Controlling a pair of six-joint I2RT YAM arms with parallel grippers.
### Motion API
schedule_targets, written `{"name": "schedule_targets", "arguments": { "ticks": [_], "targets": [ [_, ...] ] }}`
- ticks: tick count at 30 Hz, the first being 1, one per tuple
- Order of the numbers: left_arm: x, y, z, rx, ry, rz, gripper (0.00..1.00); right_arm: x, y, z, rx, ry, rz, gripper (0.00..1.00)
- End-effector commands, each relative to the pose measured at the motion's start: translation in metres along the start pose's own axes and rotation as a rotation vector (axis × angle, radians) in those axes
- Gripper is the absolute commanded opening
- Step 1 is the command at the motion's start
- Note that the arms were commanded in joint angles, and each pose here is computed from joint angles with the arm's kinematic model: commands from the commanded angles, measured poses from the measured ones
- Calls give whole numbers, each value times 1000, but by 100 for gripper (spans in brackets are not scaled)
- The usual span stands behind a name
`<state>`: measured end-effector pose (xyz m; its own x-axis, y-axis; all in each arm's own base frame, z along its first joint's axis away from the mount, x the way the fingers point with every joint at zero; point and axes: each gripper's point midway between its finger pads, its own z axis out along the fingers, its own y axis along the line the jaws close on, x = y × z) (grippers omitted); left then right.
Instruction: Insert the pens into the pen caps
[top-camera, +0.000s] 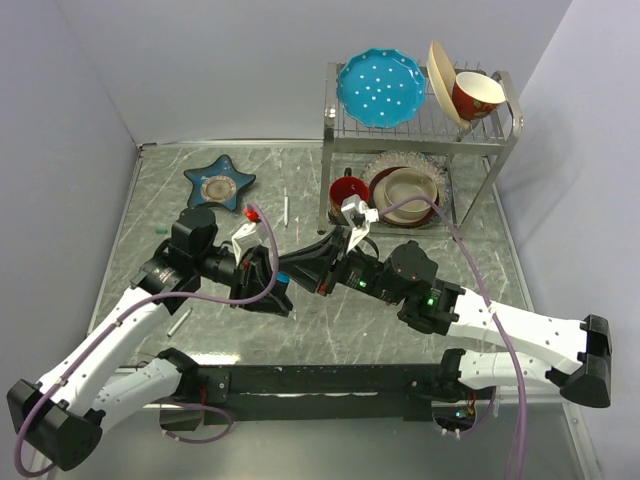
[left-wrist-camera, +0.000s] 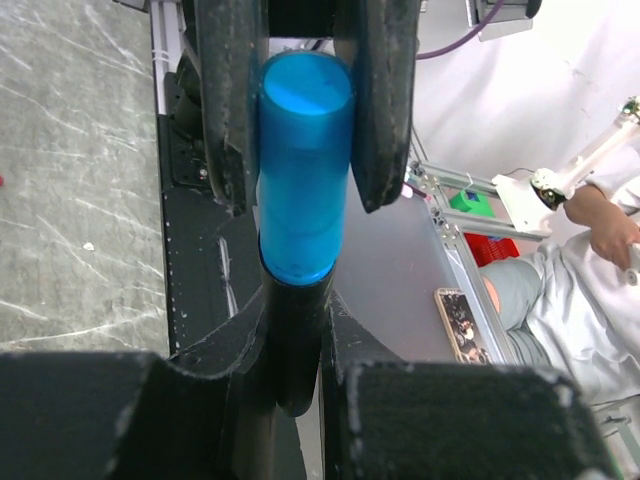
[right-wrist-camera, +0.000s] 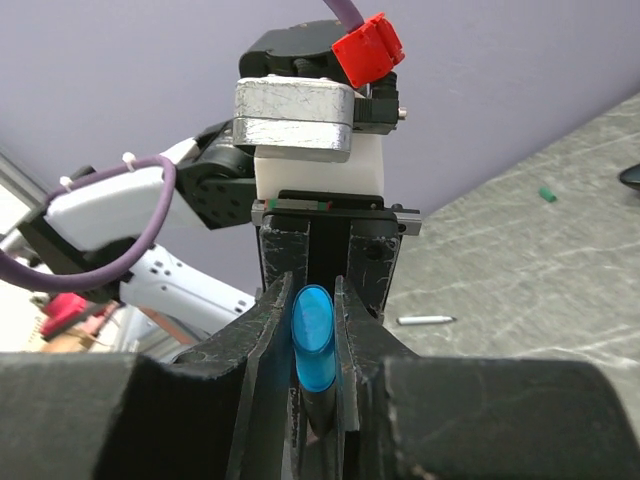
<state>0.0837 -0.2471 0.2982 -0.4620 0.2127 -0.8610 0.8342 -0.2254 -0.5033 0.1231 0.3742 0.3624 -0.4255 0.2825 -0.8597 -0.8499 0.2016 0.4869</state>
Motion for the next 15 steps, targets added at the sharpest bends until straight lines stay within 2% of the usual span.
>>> {"name": "schedule_targets", "arguments": {
  "ticks": [1,10,15],
  "targets": [
    [-76,25,-20,-199,-165,260,1,201,30,-73,-139,778,256,0],
    [-75,36,-23,-215,-153,245,1,230,30,-98,-75,933,233,0],
    [-76,45,-24,-250,-154,214,1,235,17,-110,25,947,217,0]
  ]
}}
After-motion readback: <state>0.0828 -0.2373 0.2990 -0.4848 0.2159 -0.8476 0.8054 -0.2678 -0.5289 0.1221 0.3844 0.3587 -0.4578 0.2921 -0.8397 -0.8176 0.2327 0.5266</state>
